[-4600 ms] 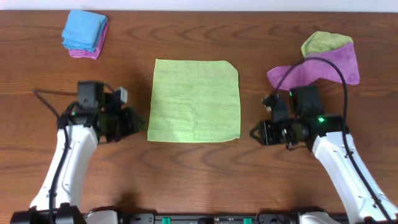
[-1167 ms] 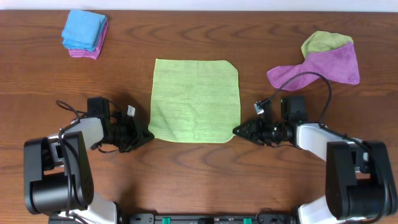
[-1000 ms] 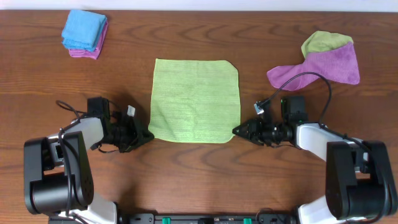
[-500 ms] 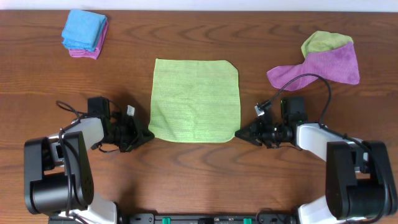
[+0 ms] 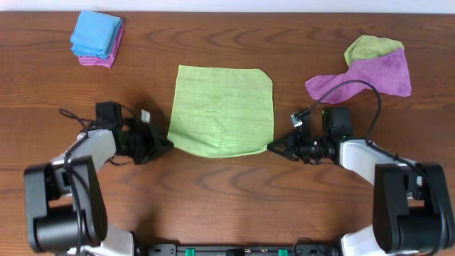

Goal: Fold the cloth
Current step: 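Lift the near edge with both grippers and fold it away over the far half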

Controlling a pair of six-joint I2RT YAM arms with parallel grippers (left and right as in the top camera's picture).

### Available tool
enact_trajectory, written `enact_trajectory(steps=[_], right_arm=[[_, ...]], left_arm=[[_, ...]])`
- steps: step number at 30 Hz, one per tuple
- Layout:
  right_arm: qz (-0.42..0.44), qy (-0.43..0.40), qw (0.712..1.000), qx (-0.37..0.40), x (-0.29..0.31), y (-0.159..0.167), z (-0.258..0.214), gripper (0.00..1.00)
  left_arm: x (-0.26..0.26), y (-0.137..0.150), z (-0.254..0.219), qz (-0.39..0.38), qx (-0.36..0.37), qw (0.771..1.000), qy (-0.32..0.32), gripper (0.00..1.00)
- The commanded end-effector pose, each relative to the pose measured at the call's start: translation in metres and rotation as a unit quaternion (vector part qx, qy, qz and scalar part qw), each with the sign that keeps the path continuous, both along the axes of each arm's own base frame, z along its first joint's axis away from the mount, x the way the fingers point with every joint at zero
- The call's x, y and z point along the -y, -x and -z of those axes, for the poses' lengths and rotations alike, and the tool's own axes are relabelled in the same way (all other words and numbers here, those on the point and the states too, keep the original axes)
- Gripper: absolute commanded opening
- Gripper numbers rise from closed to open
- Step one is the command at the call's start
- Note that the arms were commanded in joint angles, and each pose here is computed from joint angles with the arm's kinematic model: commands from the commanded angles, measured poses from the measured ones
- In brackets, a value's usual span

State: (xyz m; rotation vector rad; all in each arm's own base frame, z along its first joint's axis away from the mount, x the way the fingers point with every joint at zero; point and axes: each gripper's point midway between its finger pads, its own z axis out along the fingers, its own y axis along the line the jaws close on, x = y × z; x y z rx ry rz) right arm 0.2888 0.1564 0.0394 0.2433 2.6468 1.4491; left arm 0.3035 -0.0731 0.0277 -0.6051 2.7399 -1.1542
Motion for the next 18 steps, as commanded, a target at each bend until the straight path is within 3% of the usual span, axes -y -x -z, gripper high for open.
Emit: enact_trajectory(steps=[1,10,18], right_arm=[[0.003,-0.017,0.999,0.036,-0.002,-0.015,-0.029,0.02],[0.030,0.010,0.997,0.070,0.004,-0.039,-0.044,0.02],[0.071,0.057,0.989,0.119,0.017,-0.079,-0.053,0.02]], left_arm=[[-0.005,-0.019,-0.035,-0.005,0.060,0.998,-0.015,0.06],[0.006,-0.037,-0.065,-0.016,0.120,0.992,-0.030,0.06],[0.013,-0.094,-0.077,-0.048,0.198,0.975,-0.089,0.05]])
